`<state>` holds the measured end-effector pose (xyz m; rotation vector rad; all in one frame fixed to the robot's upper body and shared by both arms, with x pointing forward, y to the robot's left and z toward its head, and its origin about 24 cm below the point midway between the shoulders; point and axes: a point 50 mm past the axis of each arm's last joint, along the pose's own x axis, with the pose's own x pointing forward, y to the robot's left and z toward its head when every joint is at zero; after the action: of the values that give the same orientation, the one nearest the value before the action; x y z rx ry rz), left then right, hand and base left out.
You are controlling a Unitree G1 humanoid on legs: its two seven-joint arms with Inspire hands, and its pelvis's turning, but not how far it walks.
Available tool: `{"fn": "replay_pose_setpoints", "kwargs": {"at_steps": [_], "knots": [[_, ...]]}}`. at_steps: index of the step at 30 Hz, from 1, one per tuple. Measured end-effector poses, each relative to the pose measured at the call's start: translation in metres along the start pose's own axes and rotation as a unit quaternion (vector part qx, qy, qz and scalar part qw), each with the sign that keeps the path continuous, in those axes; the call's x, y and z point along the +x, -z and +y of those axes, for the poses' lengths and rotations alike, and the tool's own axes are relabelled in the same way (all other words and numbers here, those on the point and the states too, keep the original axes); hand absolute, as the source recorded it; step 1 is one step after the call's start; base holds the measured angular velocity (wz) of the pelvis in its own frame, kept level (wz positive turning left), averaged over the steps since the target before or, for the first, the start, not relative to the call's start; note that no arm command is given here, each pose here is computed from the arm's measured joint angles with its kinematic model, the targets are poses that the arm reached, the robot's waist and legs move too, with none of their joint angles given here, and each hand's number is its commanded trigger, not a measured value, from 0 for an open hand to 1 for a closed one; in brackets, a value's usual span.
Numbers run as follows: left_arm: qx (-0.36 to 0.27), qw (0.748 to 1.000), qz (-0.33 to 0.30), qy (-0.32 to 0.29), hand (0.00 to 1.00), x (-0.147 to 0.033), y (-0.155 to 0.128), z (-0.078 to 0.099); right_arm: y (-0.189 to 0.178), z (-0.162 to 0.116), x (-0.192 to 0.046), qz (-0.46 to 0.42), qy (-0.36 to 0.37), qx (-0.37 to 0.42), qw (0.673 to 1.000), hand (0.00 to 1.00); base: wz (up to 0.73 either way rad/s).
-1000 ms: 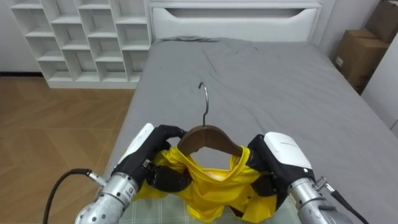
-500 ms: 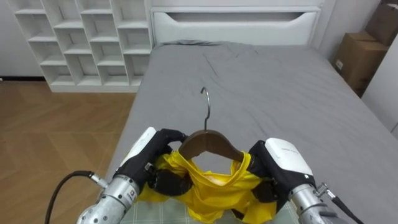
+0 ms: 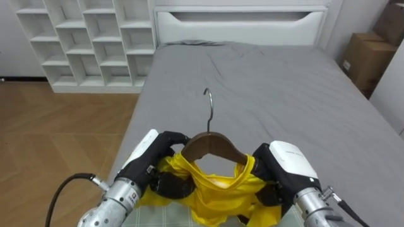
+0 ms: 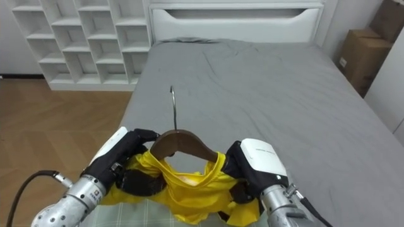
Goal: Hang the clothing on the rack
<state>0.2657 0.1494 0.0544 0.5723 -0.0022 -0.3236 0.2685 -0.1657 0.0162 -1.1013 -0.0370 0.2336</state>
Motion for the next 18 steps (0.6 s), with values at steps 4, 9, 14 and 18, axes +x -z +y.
{"fn": "replay_pose_setpoints", "kwargs": {"at_steps": [4,9,14,18], "knots": [[0.007,1.0,-0.006,-0.013,0.0,-0.002,0.0,0.008,-0.001,0.001,-0.001,-0.014,0.009,0.002,1.0,1.0,0.0],[0.007,0.999,-0.014,-0.037,1.0,-0.003,0.0,0.016,0.0,-0.003,-0.001,-0.017,0.029,0.001,0.999,1.0,0.0],[0.019,0.998,-0.034,-0.051,0.3,-0.003,-0.004,0.019,0.0,-0.007,-0.001,-0.022,0.041,0.004,0.999,1.0,-0.03],[0.031,0.997,-0.037,-0.055,0.0,-0.003,-0.005,0.019,0.004,-0.005,-0.004,-0.011,0.04,0.006,0.999,1.0,0.0]]}}
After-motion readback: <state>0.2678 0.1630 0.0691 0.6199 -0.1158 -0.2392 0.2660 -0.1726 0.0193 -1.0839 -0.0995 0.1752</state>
